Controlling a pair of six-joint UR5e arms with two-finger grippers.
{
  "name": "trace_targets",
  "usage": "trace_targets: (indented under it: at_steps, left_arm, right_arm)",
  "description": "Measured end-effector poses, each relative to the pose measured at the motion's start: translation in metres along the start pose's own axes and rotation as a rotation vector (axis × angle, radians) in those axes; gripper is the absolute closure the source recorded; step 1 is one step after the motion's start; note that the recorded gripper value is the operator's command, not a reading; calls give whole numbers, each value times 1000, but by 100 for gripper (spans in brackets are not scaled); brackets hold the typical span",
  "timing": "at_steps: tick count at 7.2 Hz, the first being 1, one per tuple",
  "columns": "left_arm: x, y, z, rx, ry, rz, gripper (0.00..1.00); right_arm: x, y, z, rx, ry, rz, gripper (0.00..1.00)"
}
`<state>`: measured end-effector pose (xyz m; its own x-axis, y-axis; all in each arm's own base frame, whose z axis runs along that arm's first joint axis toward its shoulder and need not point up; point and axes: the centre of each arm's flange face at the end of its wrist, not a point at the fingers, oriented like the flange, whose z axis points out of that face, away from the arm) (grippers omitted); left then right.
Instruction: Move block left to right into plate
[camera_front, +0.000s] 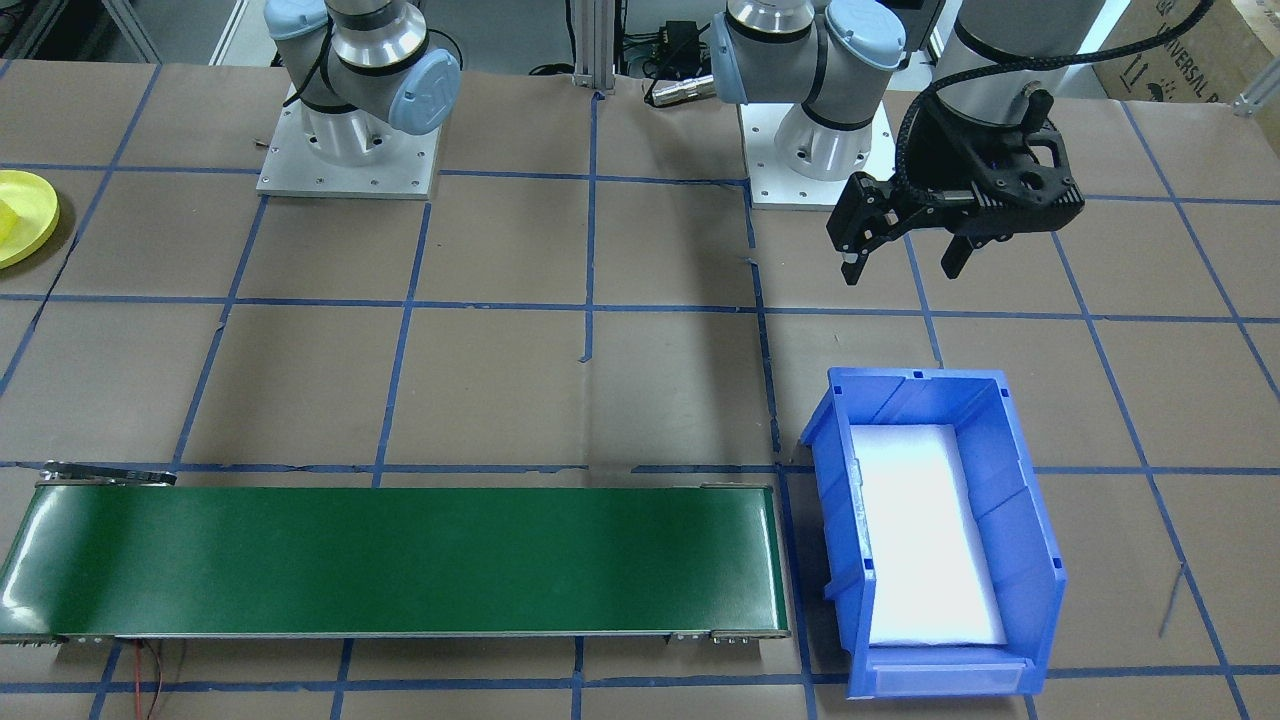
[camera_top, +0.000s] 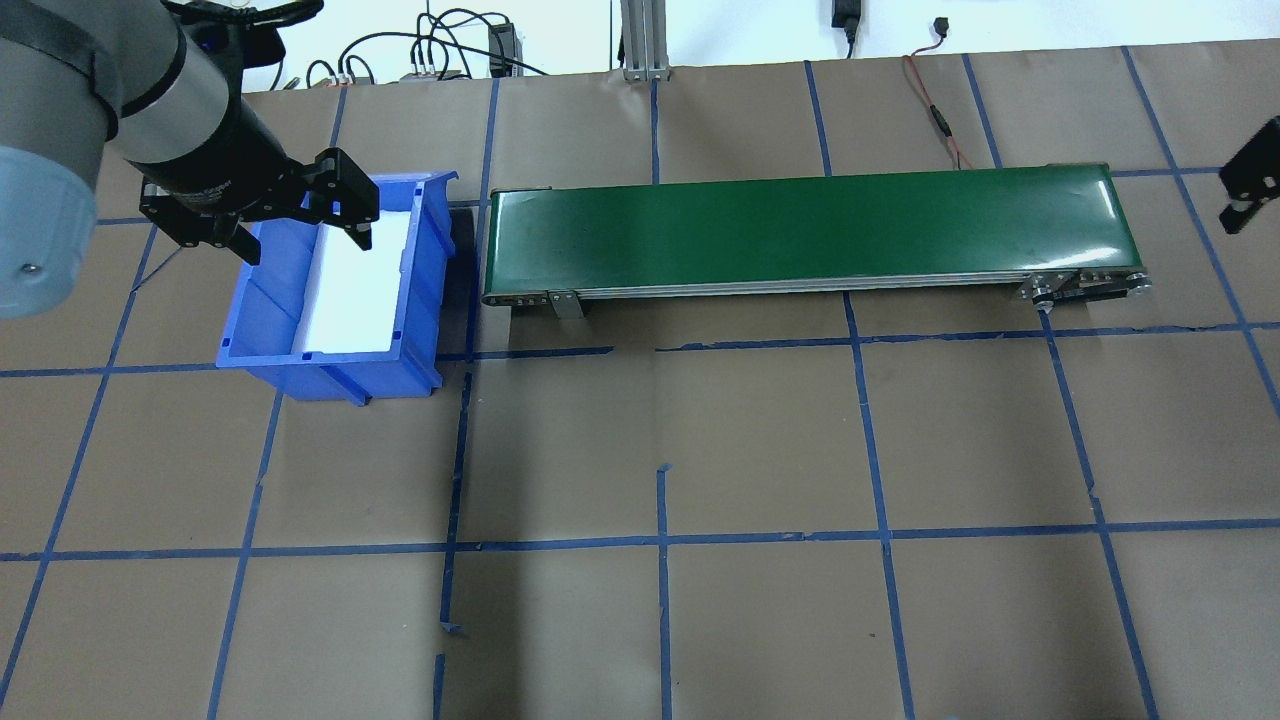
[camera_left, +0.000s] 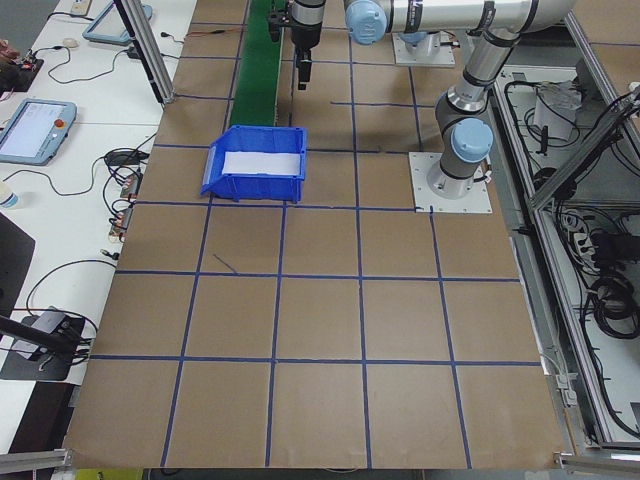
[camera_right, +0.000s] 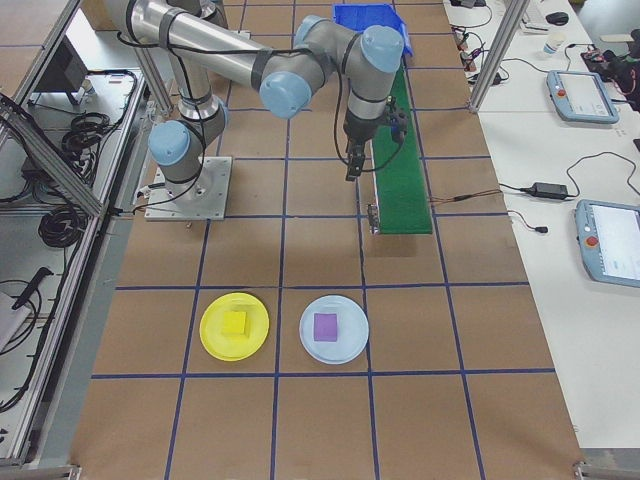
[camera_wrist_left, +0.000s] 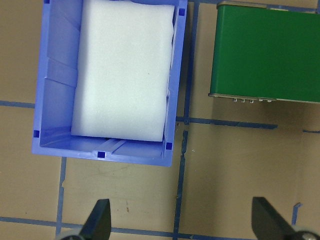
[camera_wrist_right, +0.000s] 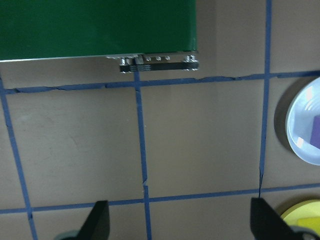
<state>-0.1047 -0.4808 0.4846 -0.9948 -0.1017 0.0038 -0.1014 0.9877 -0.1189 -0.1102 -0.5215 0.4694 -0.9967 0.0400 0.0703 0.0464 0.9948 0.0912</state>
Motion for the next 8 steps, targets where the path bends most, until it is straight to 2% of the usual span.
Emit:
trace_targets:
  at_steps: [3, 5, 7, 8]
  left_arm:
    - [0, 3, 0, -11, -1, 1, 0]
    - [0, 5, 1, -15, -1, 8, 0]
    - [0, 5, 0, -14, -2, 38, 0]
    - [0, 5, 0, -14, -2, 45, 0]
  right_arm:
    - [-153, 25, -36, 16, 7, 51, 0]
    - [-228, 45, -42, 33, -27, 118, 0]
    - [-254, 52, -44, 49, -45, 131, 0]
    - [-256, 51, -45, 69, -48, 130, 0]
